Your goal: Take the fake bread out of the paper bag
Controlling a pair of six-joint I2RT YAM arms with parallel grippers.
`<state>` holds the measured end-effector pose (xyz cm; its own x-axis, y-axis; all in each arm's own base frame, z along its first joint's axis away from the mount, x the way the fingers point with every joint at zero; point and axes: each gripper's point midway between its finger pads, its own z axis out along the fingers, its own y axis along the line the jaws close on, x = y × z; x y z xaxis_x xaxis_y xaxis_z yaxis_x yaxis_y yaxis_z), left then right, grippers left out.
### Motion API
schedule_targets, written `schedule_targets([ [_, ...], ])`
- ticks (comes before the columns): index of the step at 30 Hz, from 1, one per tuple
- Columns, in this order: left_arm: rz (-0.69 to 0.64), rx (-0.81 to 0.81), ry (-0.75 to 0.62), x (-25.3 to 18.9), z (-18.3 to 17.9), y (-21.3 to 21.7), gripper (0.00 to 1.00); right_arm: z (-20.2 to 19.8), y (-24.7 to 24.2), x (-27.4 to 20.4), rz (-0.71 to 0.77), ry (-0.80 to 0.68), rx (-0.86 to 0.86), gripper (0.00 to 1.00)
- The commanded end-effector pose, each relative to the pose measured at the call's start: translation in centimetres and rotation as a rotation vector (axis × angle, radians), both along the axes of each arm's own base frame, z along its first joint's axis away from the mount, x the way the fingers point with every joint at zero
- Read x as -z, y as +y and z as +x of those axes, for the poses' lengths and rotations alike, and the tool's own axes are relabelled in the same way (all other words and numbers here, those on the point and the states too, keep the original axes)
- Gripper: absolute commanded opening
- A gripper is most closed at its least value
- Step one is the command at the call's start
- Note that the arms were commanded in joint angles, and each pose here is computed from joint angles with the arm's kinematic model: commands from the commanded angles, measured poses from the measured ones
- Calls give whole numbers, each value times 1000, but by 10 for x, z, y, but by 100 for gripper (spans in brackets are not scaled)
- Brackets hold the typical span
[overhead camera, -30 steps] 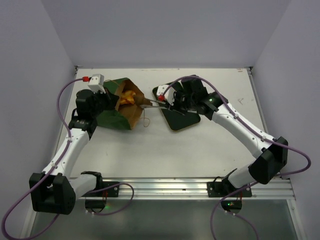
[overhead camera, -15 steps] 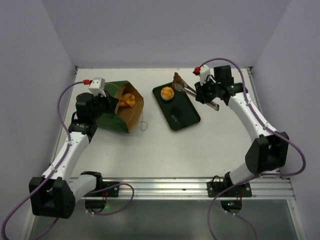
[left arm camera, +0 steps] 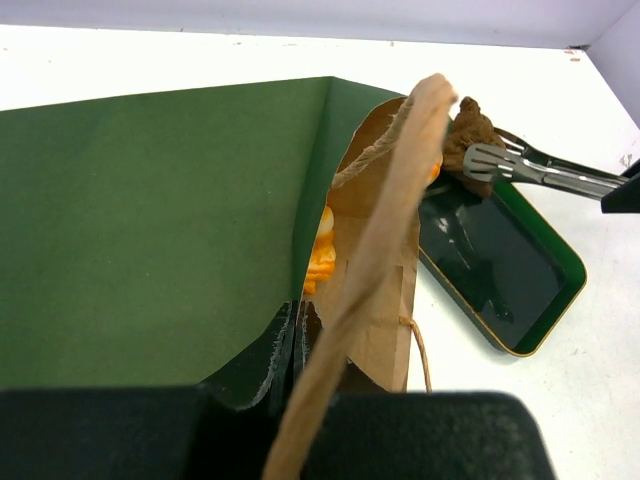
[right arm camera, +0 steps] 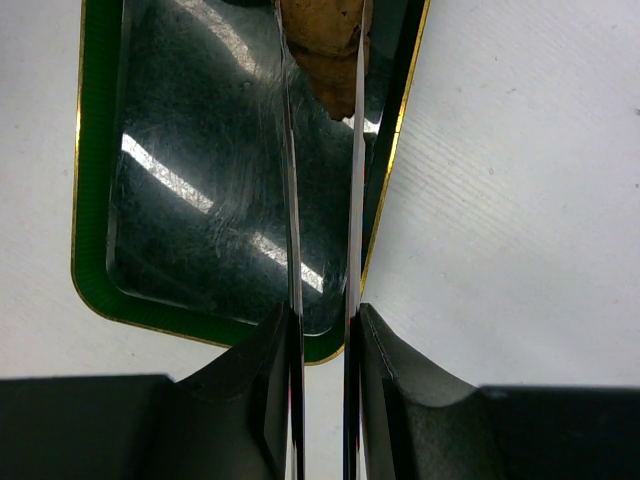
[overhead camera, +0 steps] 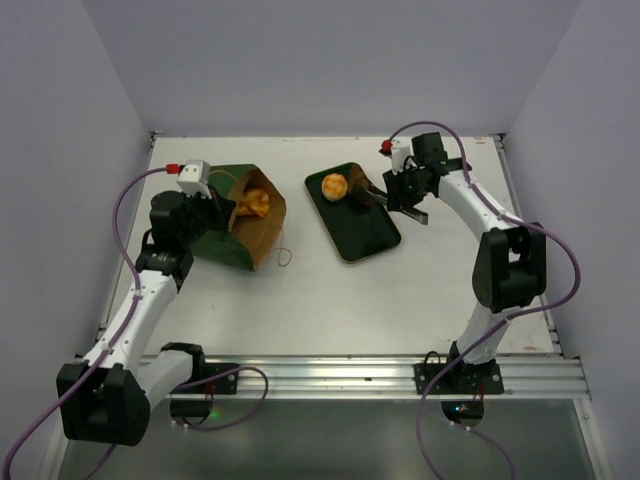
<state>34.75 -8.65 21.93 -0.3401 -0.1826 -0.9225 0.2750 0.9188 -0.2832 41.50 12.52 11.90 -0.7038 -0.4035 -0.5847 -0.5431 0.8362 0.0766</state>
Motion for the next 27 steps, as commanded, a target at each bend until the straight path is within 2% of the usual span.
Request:
schedule_targets([
  [1,24,-5,-86,-17,4,4,0,17,-2,-15,-3,-44,31,29],
  [5,23,-6,-84,-15,4,4,0,21,-3,-13,-15,-45,30,42],
  [8,21,-3,-82,-14,4,4,0,24,-3,-13,-17,-49,31,46],
  [14,21,2,-81,-13,4,3,0,29,-4,-19,-25,-71,27,52],
  [27,15,16,-88,-16,3,0,0,36,-9,-35,-23,-137,21,57],
])
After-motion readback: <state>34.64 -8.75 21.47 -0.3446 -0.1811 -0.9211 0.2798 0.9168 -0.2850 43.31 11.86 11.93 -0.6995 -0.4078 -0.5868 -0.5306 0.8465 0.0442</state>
